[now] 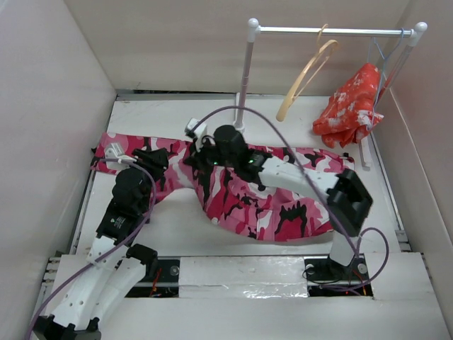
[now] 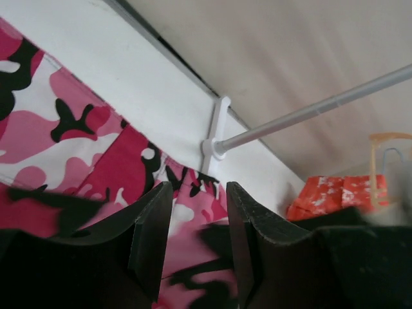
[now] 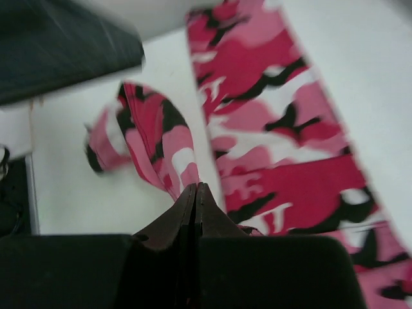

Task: Place the trousers on the hanger
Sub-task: Fold the trousers at the center of the board.

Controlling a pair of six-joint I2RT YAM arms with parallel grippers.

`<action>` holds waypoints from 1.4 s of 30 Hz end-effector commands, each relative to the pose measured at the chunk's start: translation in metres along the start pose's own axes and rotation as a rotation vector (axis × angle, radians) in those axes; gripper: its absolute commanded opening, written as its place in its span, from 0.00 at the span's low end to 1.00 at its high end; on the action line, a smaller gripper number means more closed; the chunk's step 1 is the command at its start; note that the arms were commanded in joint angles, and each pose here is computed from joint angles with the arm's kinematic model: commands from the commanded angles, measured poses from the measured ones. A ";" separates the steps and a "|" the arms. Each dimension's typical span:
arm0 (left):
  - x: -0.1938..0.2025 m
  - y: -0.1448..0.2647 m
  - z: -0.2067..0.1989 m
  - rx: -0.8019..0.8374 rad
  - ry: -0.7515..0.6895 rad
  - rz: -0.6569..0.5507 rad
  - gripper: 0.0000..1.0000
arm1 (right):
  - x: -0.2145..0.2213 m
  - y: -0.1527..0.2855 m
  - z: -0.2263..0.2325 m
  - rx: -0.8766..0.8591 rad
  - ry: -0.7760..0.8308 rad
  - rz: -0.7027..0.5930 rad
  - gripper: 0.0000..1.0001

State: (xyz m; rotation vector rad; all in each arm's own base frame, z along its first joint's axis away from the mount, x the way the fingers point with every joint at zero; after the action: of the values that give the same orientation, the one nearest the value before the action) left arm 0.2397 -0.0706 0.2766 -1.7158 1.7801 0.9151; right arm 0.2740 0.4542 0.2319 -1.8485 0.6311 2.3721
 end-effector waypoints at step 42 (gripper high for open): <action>0.095 -0.125 0.131 -0.750 -0.102 0.282 0.51 | 0.123 0.097 -0.071 0.199 -0.197 -0.074 0.07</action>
State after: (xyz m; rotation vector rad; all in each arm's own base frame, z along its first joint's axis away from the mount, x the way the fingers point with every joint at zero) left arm 0.3433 -0.0404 0.1032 -1.7937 1.7842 1.8628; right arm 0.2737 0.3063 0.1007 -1.4544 0.8779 2.3641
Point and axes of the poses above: each gripper's point midway between its finger pads, its own y axis back along the fingers, its own z axis along the line the jaws close on, x = y × z, the point moved 4 cm from there along y, back along the fingers, and after that the axes turned 6 degrees about -y, right-handed, at the moved point
